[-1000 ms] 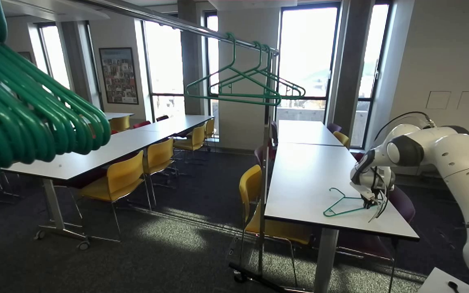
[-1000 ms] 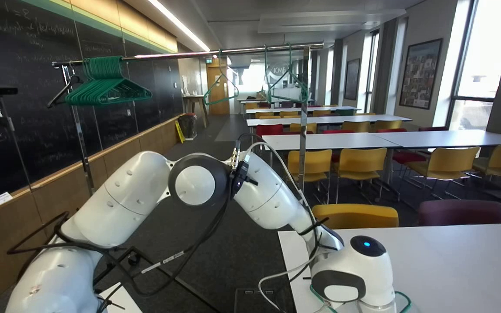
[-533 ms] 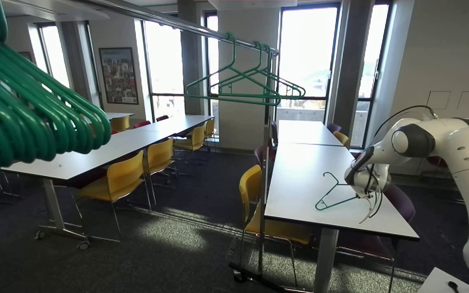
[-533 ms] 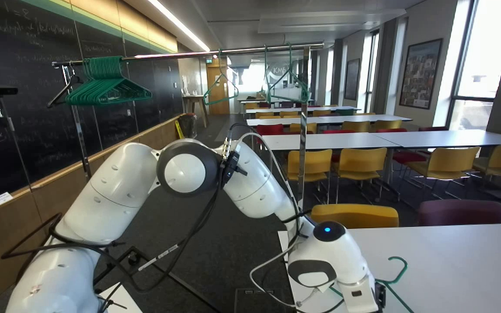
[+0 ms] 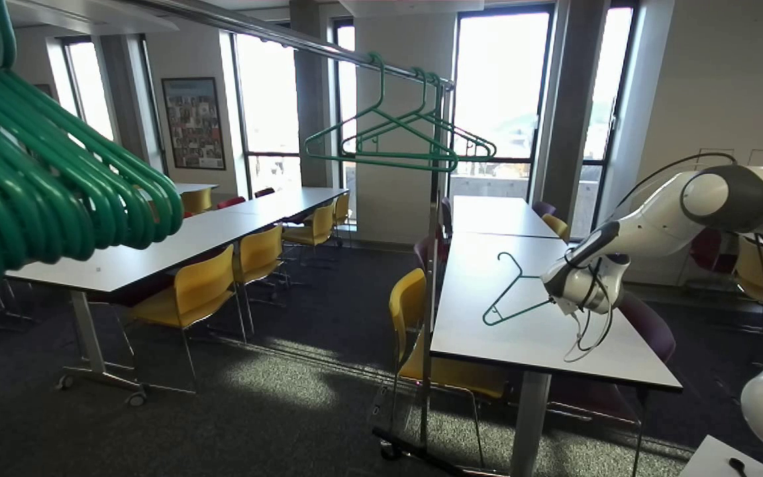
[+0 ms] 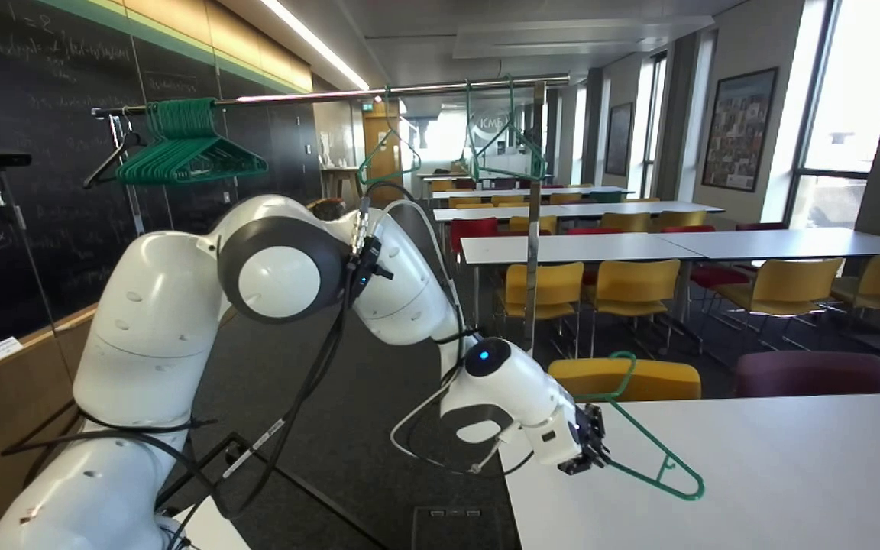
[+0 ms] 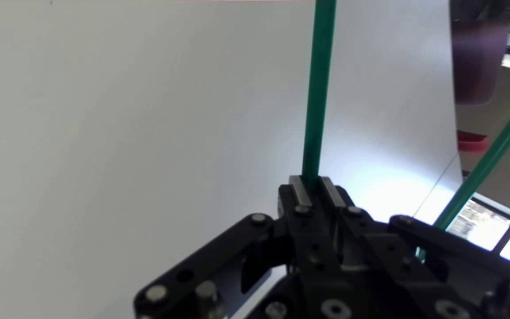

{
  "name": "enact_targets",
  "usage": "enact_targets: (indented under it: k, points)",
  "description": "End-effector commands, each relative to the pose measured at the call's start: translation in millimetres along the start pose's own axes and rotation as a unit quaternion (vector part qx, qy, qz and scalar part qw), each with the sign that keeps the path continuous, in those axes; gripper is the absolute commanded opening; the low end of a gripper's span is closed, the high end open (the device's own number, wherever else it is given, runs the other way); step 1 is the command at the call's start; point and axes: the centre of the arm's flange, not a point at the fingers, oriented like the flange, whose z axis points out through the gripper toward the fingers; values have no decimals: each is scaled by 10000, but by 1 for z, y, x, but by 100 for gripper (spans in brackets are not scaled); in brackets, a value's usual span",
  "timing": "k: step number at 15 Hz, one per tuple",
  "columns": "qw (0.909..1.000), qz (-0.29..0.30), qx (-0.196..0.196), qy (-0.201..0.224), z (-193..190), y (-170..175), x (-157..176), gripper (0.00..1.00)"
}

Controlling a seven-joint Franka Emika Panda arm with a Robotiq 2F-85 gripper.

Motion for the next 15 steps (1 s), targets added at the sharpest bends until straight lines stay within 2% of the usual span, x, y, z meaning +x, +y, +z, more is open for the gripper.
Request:
enact_targets:
  k: [1, 4, 8, 15]
  points:
    - [9978, -95, 654, -62, -56, 12, -11, 3]
    - [9934, 108, 1134, 134, -77, -13, -9, 3]
    - [9823, 332, 1629, 863, -107, -55, 19, 3]
    - [9510, 560, 2238, 2058, -159, -92, 80, 3]
